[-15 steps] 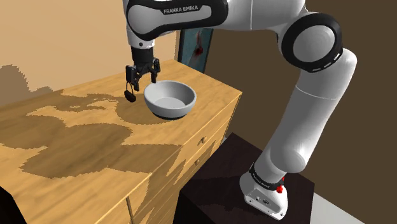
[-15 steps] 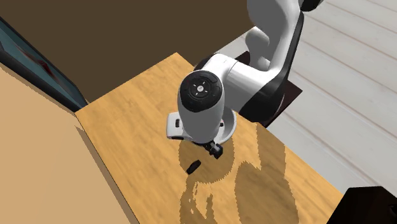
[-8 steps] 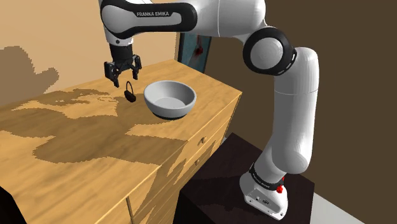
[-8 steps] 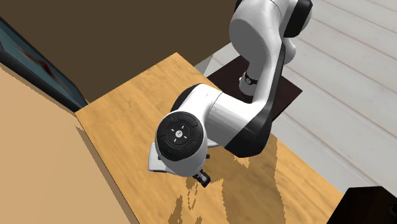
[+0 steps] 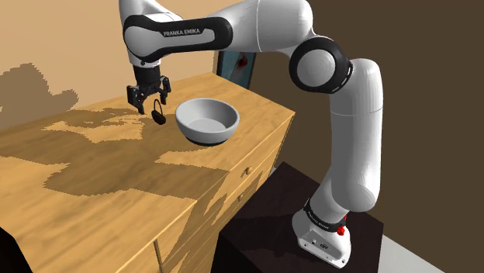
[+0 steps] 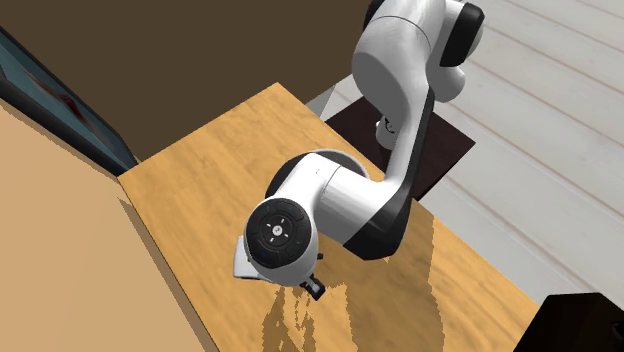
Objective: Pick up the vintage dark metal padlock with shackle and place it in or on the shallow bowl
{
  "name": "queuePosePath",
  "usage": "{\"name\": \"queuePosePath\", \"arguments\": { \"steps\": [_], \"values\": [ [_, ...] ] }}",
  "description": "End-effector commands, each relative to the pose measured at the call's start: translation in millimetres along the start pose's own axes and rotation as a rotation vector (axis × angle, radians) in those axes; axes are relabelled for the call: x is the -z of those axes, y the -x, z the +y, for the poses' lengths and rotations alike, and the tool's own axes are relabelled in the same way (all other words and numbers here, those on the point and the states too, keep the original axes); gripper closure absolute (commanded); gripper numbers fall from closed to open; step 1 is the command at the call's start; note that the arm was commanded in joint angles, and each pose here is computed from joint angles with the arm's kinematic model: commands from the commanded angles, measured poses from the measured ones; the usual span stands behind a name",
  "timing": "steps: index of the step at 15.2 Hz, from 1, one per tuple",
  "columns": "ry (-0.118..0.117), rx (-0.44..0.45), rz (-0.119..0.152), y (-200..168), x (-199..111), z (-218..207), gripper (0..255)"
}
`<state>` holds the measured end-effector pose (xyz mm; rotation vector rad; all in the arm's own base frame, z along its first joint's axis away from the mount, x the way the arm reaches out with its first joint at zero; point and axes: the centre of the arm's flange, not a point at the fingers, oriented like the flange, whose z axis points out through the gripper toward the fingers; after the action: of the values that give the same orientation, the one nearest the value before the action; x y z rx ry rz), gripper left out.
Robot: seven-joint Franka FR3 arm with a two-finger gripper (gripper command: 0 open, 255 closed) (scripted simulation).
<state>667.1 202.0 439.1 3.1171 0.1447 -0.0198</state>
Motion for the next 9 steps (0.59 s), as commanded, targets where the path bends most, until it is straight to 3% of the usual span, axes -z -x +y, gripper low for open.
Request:
{"name": "queuePosePath", "arguments": {
  "steps": [1, 7, 8, 9],
  "values": [
    [0.000, 0.000, 0.000, -0.3, -5.1, -0.1, 0],
    [0.000, 0.000, 0.000, -0.3, -5.1, -0.1, 0],
    [0.000, 0.000, 0.000, -0.3, -5.1, -0.1, 255],
    [0.000, 0.000, 0.000, -0.3, -5.1, -0.1, 255]
  ]
}}
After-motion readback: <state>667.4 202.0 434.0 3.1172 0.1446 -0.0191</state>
